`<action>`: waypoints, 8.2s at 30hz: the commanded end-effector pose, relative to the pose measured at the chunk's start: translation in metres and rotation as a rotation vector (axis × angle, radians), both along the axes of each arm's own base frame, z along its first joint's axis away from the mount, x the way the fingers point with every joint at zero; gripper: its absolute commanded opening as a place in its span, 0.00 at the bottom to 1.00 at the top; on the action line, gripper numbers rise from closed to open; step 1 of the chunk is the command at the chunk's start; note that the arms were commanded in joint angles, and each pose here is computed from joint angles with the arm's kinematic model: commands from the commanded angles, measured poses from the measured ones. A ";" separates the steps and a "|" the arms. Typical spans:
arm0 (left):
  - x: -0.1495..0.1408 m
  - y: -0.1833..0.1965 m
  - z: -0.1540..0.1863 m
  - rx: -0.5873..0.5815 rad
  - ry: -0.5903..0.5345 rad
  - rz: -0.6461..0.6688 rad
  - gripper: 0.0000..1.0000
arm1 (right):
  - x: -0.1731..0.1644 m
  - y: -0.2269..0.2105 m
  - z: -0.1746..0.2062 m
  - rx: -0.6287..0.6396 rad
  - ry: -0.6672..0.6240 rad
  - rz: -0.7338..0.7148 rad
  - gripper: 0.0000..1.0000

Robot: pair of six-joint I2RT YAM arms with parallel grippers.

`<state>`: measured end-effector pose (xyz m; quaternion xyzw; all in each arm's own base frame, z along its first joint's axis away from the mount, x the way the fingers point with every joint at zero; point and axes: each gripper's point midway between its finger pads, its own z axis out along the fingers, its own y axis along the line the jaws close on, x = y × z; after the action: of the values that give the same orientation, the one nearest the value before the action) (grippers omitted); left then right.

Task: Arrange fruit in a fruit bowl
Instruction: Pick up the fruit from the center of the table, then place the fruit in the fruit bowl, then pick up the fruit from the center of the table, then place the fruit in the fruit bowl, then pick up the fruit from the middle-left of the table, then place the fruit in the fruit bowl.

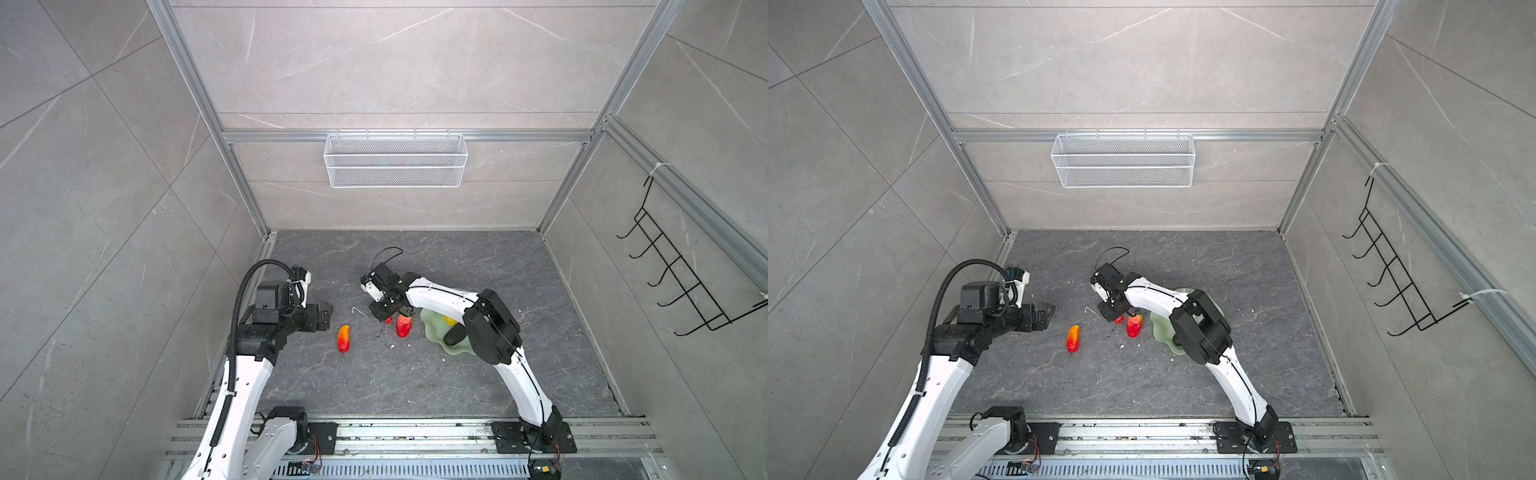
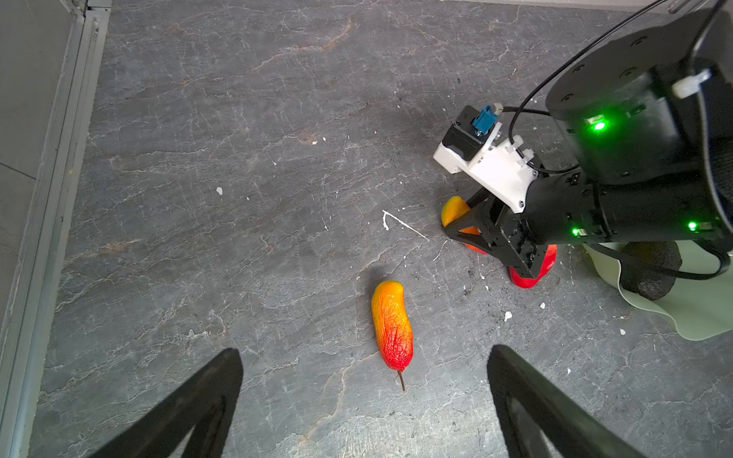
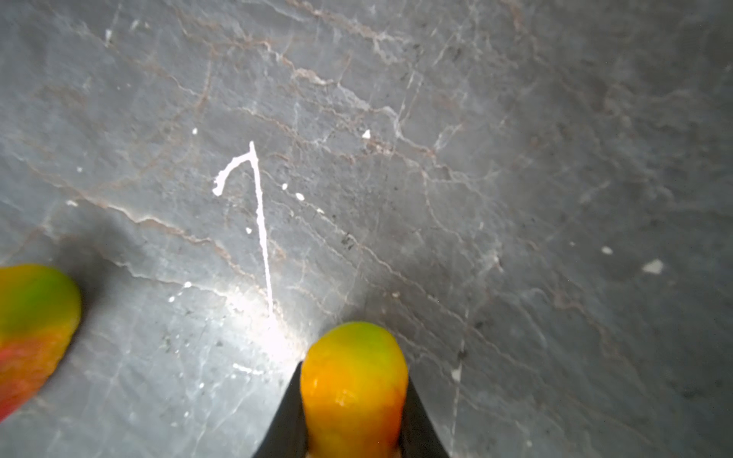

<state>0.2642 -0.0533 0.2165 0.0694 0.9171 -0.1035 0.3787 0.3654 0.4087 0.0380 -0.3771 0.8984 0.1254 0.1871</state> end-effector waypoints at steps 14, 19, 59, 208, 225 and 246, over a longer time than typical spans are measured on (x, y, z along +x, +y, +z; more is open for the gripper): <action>0.003 -0.001 0.009 0.009 -0.044 -0.018 1.00 | -0.003 -0.191 0.151 0.049 -0.292 -0.485 0.18; 0.003 -0.002 0.010 0.008 -0.050 -0.023 1.00 | -0.033 -0.255 0.112 -0.050 -0.229 -0.590 0.16; 0.002 -0.003 0.009 -0.007 -0.048 -0.023 1.00 | -0.036 -0.247 0.148 0.000 -0.234 -0.424 0.99; -0.004 0.002 0.011 0.018 -0.069 -0.012 1.00 | -0.074 0.021 0.073 0.141 -0.129 -0.221 0.17; -0.007 -0.003 0.015 -0.004 -0.083 -0.033 1.00 | -0.063 -0.250 0.120 0.001 -0.220 -0.715 0.12; -0.008 -0.003 0.009 -0.002 -0.066 -0.030 1.00 | -0.055 -0.309 0.045 -0.082 -0.172 -0.940 0.28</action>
<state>0.2537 -0.0529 0.2197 0.0750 0.9095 -0.1035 0.3956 0.3071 0.1038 0.0898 0.0396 0.9593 -0.0356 0.2775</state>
